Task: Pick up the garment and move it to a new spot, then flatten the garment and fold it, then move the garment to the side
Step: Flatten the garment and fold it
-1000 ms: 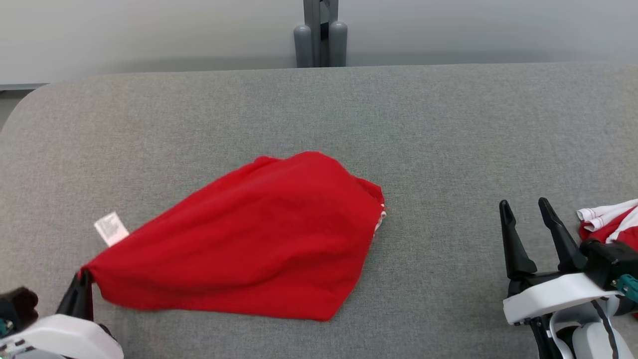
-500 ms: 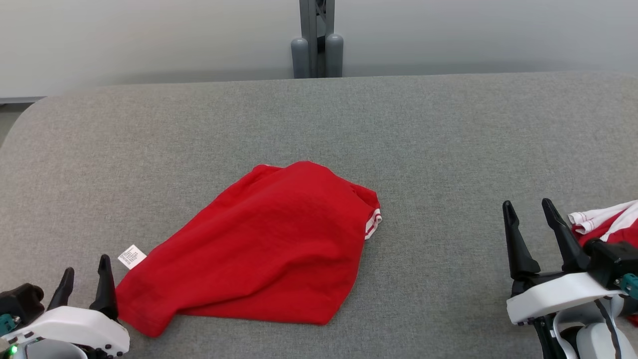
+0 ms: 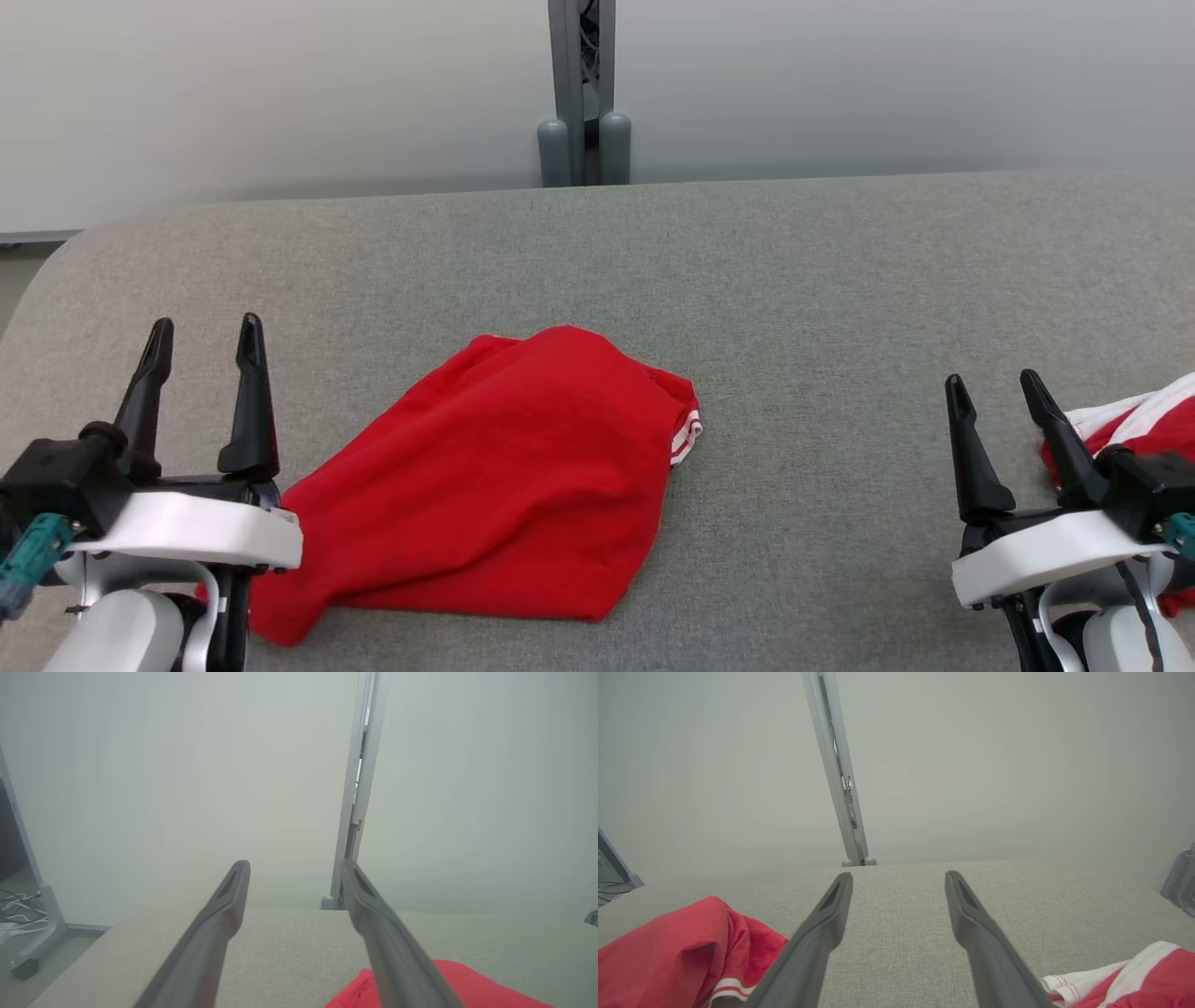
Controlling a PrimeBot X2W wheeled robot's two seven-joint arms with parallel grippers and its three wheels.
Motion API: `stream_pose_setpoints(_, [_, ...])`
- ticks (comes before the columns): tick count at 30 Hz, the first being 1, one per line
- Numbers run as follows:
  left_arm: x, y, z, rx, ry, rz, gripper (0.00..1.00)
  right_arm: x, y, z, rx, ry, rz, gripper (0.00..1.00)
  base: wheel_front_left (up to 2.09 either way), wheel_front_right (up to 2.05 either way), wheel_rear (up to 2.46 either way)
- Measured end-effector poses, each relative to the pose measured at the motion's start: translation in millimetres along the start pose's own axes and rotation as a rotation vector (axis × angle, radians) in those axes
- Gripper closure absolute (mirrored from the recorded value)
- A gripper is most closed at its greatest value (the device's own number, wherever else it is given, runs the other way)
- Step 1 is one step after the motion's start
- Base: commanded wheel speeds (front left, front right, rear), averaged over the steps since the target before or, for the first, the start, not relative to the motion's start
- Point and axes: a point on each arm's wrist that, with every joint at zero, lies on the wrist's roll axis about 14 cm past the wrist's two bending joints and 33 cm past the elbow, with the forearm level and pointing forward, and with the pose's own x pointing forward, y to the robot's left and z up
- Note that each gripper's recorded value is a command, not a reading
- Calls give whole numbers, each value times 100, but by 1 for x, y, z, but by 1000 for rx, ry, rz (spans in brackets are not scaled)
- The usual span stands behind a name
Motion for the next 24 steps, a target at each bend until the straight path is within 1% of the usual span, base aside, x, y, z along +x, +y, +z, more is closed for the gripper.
stream_pose_setpoints(4, [-3,-18,14,7,-53,-32,0,-5,1,7,-9,-17,3,0,0,0,0])
stream_pose_setpoints(7, [-10,-21,11,0,-44,-33,0,-11,2,9,-11,-22,3,0,0,0,0])
stream_pose_setpoints(10, [-22,-18,-4,-2,5,-16,0,-18,2,6,-9,-12,0,0,0,0,0])
stream_pose_setpoints(15, [-34,-7,-17,7,49,21,0,-24,2,-2,4,11,-1,0,0,0,0])
stream_pose_setpoints(24, [-35,-3,-20,14,63,25,0,-18,3,-6,2,27,4,0,0,0,0])
